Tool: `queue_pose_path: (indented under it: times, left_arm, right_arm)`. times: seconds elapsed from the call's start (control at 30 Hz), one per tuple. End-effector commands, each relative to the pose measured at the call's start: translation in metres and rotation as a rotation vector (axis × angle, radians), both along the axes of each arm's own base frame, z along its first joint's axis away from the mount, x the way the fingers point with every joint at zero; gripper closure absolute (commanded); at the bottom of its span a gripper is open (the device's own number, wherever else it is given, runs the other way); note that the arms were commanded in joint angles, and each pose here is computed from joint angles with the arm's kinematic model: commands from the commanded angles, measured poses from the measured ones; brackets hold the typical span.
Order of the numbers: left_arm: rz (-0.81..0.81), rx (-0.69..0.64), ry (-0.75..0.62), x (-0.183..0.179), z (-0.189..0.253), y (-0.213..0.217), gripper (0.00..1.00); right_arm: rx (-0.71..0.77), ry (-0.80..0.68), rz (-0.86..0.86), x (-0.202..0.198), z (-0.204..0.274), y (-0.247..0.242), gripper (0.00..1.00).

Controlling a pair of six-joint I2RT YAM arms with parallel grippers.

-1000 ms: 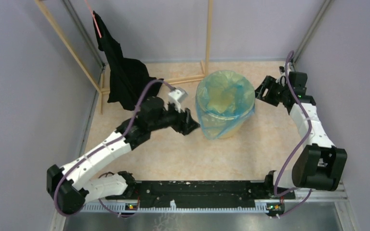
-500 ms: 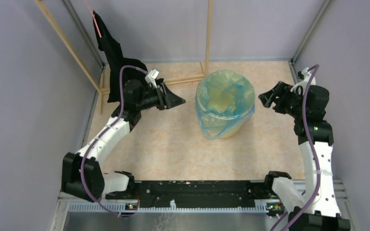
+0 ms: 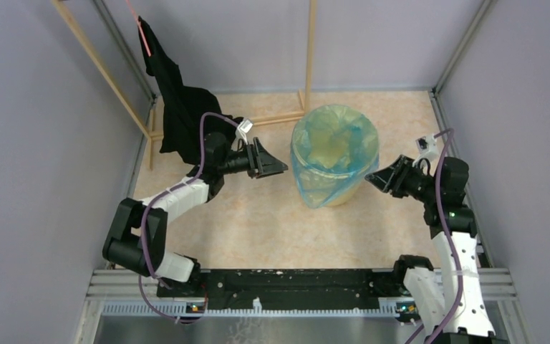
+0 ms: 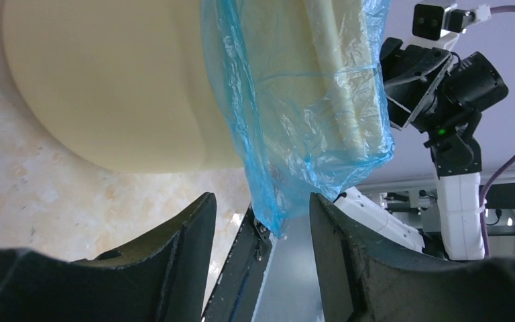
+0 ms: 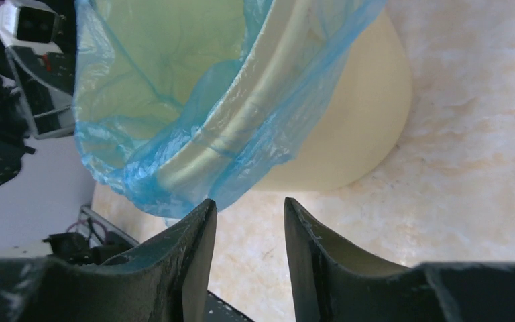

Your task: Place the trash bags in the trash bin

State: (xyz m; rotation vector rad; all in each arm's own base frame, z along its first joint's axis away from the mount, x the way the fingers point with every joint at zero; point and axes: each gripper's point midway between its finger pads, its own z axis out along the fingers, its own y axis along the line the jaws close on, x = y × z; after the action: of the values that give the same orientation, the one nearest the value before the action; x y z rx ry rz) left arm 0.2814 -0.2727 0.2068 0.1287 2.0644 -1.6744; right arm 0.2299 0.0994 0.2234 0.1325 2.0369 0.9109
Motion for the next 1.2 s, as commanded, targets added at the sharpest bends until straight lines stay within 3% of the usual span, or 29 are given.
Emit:
queue_pose_path:
  times: [0.0,0.2,0.3,0.5,0.73,0.87,1.1,1.17]
  left_arm:
    - [-0.053,-0.072,-0.043,-0.002,0.01,-0.017,0.41]
    - [-0.071,-0.087,-0.028,0.006,0.006,-0.035,0.44]
    - [-0.067,-0.09,-0.01,0.012,0.001,-0.039,0.48]
    - [-0.057,-0.093,0.014,0.017,-0.007,-0.042,0.51]
    - [-0.06,-0.118,0.024,0.024,-0.004,-0.046,0.55]
    - [-0.056,-0.139,0.039,0.028,-0.006,-0.048,0.66]
    - [-0.041,-0.118,0.091,0.028,-0.027,-0.047,0.97]
    - [-0.035,-0.105,0.106,0.027,-0.034,-0.046,1.0]
  right_arm:
    - [0.092,-0.081,0.083,0.012,0.018,0.015,0.58]
    - [0.101,-0.08,0.069,0.023,0.01,0.014,0.59]
    - [0.105,-0.059,0.056,0.027,-0.001,0.012,0.67]
    - [0.108,0.015,0.036,0.029,-0.033,0.01,0.95]
    - [0.104,0.054,0.022,0.026,-0.052,0.009,1.0]
    - [0.074,0.068,-0.008,0.029,-0.058,0.003,1.0]
    - [0.036,0.13,-0.086,0.037,-0.075,-0.009,1.0]
    - [0.049,0.138,-0.085,0.038,-0.078,-0.008,1.0]
